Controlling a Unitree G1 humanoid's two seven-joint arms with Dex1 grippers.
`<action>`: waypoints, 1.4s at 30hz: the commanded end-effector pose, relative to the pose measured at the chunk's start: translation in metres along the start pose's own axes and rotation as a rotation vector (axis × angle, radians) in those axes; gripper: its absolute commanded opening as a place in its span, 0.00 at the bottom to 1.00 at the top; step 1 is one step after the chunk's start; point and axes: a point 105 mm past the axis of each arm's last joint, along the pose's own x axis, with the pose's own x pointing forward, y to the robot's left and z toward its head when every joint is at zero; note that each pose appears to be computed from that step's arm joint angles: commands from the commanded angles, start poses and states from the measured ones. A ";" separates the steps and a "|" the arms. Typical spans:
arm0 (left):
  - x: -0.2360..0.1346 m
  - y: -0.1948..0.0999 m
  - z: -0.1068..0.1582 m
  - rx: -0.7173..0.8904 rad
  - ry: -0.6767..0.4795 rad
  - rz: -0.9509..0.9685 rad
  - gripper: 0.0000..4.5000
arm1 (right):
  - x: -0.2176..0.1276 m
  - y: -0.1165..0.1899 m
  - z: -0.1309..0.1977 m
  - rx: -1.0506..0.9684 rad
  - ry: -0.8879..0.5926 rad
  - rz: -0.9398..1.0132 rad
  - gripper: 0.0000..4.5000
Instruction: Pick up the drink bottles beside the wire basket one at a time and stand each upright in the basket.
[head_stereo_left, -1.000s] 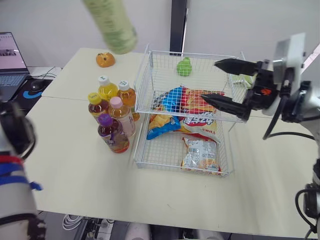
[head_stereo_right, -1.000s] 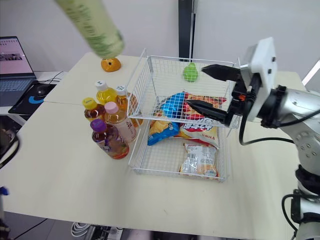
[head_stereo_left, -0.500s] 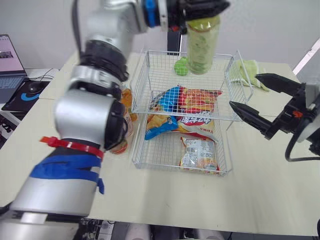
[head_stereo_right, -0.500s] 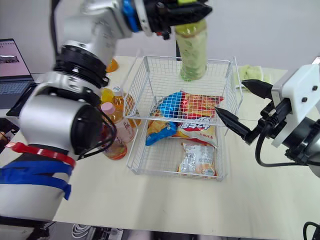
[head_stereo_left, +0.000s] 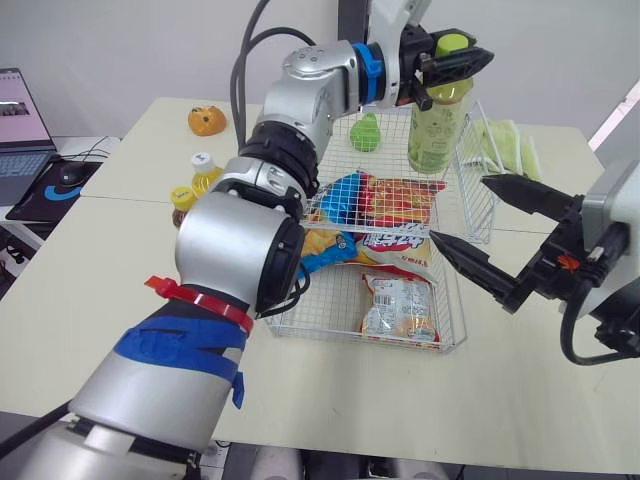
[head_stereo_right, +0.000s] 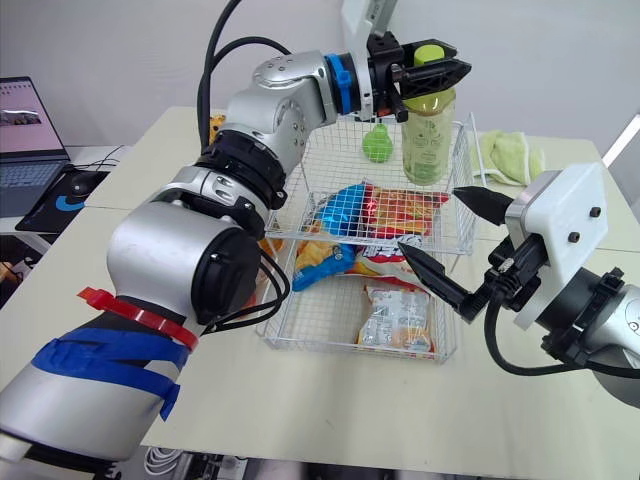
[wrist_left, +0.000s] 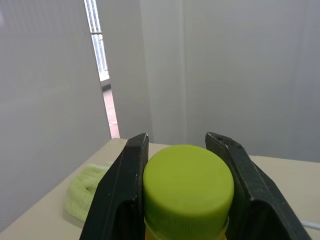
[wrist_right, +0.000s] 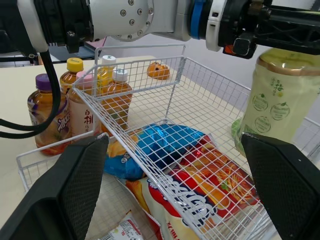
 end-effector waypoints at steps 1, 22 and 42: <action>0.010 -0.005 0.029 0.093 -0.061 0.008 0.31 | -0.001 0.001 0.009 -0.014 -0.037 -0.008 1.00; -0.074 0.047 0.064 0.101 -0.166 0.148 1.00 | 0.004 0.017 0.004 -0.034 -0.002 0.184 1.00; -0.430 -0.030 -0.017 0.027 0.114 1.022 1.00 | 0.064 0.007 0.014 0.007 -0.179 0.619 1.00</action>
